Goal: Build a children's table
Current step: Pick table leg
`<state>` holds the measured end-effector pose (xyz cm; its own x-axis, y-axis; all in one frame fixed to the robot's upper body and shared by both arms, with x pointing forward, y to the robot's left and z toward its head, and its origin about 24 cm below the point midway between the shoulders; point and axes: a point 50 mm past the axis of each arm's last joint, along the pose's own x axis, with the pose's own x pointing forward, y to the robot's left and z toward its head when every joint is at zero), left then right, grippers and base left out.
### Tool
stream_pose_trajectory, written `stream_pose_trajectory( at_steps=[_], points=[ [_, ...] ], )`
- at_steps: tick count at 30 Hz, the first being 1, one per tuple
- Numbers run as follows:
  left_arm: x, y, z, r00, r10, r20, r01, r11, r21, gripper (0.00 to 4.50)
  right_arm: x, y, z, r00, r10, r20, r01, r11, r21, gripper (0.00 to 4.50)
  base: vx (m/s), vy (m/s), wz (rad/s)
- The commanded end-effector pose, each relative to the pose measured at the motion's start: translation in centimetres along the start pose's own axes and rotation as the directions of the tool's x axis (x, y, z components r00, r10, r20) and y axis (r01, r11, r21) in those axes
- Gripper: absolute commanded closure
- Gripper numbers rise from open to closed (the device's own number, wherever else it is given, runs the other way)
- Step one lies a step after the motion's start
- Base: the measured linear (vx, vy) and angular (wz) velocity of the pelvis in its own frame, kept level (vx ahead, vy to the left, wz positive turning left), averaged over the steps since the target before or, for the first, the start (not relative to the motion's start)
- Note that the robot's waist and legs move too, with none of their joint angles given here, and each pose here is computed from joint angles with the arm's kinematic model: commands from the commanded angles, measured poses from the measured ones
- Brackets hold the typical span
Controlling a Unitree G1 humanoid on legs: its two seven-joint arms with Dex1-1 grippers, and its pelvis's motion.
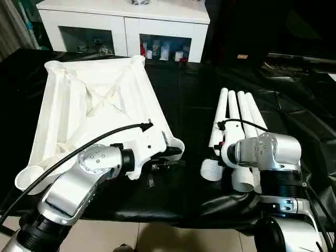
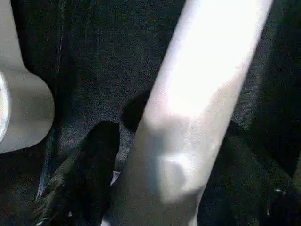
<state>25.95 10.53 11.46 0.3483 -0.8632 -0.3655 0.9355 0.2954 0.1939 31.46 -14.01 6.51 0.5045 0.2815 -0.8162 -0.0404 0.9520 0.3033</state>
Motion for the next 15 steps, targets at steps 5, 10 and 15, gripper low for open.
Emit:
stream_pose_trajectory(
  at_steps=[5, 10, 15],
  points=[
    [-0.1, 1.5, 0.1, 0.983, 0.173, 0.063, -0.176, 0.983, 0.046, 3.03, -0.5, -0.1, 1.2, 0.995, -0.006, 0.098, 0.001, 0.999, 0.046, 2.06, 0.0, 0.0, 0.0],
    [-0.5, 4.2, 0.5, 0.908, 0.395, 0.139, -0.384, 0.918, -0.098, 2.61, -3.1, 1.3, 5.4, 0.848, 0.085, 0.524, -0.074, 0.996, -0.04, 2.47, 0.0, 0.0, 0.0],
    [-0.5, 6.5, 2.6, 0.87, 0.453, 0.196, -0.374, 0.864, -0.337, 2.18, -6.8, 3.1, 7.4, 0.623, 0.304, 0.72, -0.173, 0.952, -0.252, 2.85, 0.0, 0.0, 0.0]
  ],
)
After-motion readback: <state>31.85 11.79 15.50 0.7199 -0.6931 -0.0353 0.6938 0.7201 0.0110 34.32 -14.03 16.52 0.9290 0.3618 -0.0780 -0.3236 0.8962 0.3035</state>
